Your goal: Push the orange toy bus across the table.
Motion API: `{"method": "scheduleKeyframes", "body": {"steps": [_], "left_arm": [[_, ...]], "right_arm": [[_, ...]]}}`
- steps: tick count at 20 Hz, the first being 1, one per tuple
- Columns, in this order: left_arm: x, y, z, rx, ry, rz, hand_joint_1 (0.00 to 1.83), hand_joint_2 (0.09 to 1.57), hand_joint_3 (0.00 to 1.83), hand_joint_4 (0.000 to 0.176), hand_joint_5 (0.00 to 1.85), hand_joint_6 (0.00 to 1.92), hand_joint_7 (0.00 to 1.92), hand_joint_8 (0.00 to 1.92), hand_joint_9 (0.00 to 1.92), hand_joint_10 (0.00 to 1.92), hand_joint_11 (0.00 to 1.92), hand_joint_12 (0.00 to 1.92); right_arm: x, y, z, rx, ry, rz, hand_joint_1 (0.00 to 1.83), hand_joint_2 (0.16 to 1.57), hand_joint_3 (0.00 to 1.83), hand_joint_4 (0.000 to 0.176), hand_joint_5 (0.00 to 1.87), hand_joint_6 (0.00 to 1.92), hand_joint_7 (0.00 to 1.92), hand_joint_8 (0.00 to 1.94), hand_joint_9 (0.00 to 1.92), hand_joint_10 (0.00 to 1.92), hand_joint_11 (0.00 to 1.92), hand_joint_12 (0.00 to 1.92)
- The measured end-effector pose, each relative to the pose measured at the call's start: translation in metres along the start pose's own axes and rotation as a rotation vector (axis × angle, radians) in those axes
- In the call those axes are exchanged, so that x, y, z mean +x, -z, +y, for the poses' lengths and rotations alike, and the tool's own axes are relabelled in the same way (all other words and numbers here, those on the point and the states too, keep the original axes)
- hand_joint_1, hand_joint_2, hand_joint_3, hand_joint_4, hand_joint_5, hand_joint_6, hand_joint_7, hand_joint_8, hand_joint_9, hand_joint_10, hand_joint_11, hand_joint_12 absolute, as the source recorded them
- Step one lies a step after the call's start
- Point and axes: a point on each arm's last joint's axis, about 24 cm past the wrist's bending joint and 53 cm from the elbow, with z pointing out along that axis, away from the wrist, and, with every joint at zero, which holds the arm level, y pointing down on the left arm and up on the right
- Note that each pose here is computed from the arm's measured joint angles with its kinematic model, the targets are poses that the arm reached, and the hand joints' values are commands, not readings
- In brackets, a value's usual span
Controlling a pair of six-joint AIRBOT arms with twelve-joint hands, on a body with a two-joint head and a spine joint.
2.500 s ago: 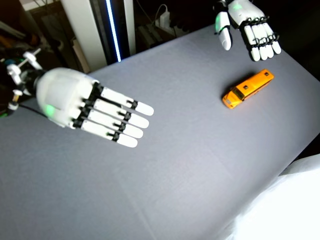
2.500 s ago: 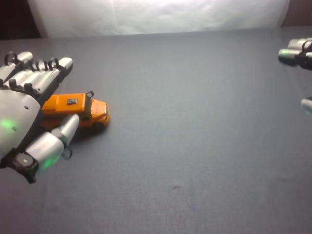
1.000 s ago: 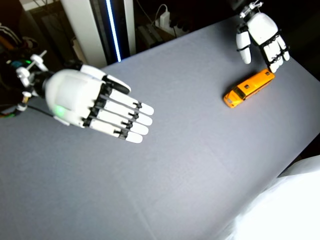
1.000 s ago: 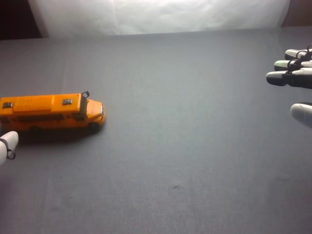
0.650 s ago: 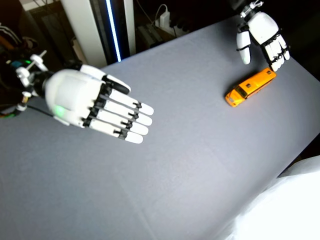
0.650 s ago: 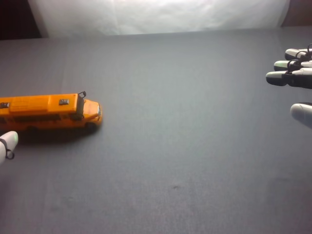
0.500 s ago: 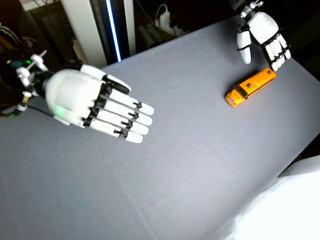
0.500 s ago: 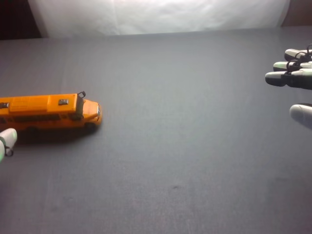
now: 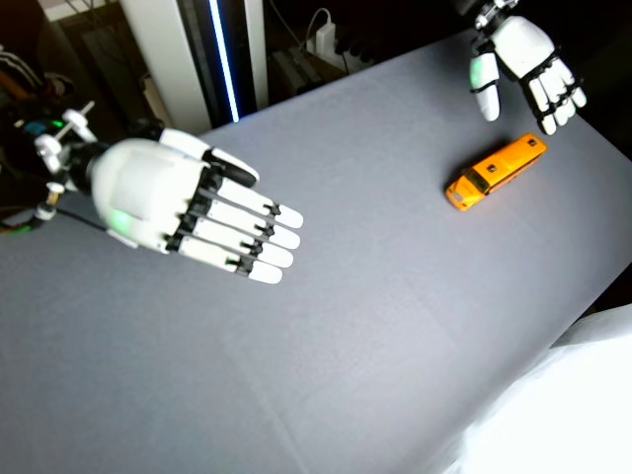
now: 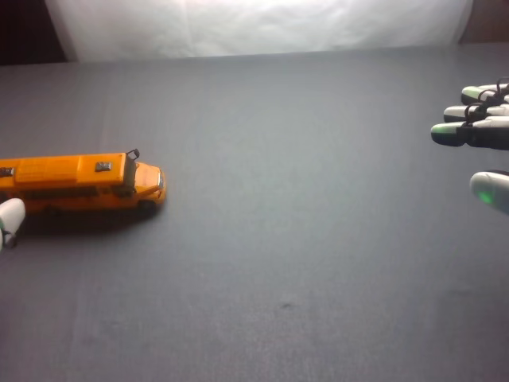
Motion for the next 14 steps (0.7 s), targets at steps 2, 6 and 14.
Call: {"method": "scheduleKeyframes", "body": {"steps": [2, 6, 14], "left_arm": [[0.005, -0.002, 0.009, -0.031, -0.001, 0.020, 0.00, 1.35, 0.01, 0.000, 0.24, 0.01, 0.27, 0.01, 0.21, 0.01, 0.10, 0.04], [0.010, -0.002, 0.016, -0.049, -0.003, 0.037, 0.00, 1.34, 0.00, 0.008, 0.22, 0.00, 0.25, 0.00, 0.23, 0.01, 0.13, 0.05], [0.037, -0.001, 0.019, -0.055, -0.006, 0.116, 0.00, 1.42, 0.00, 0.000, 0.26, 0.01, 0.34, 0.01, 0.35, 0.01, 0.21, 0.06]], "right_arm": [[0.000, 0.000, 0.000, 0.002, 0.000, 0.001, 0.33, 1.44, 0.00, 0.000, 0.55, 0.00, 0.40, 0.00, 0.19, 0.01, 0.00, 0.39], [0.000, 0.000, 0.000, 0.002, -0.001, 0.002, 0.36, 1.43, 0.00, 0.000, 0.57, 0.00, 0.42, 0.00, 0.20, 0.00, 0.00, 0.41], [0.001, 0.000, -0.001, 0.003, -0.004, 0.004, 0.41, 1.43, 0.00, 0.003, 0.58, 0.00, 0.42, 0.00, 0.22, 0.01, 0.00, 0.52]]}}
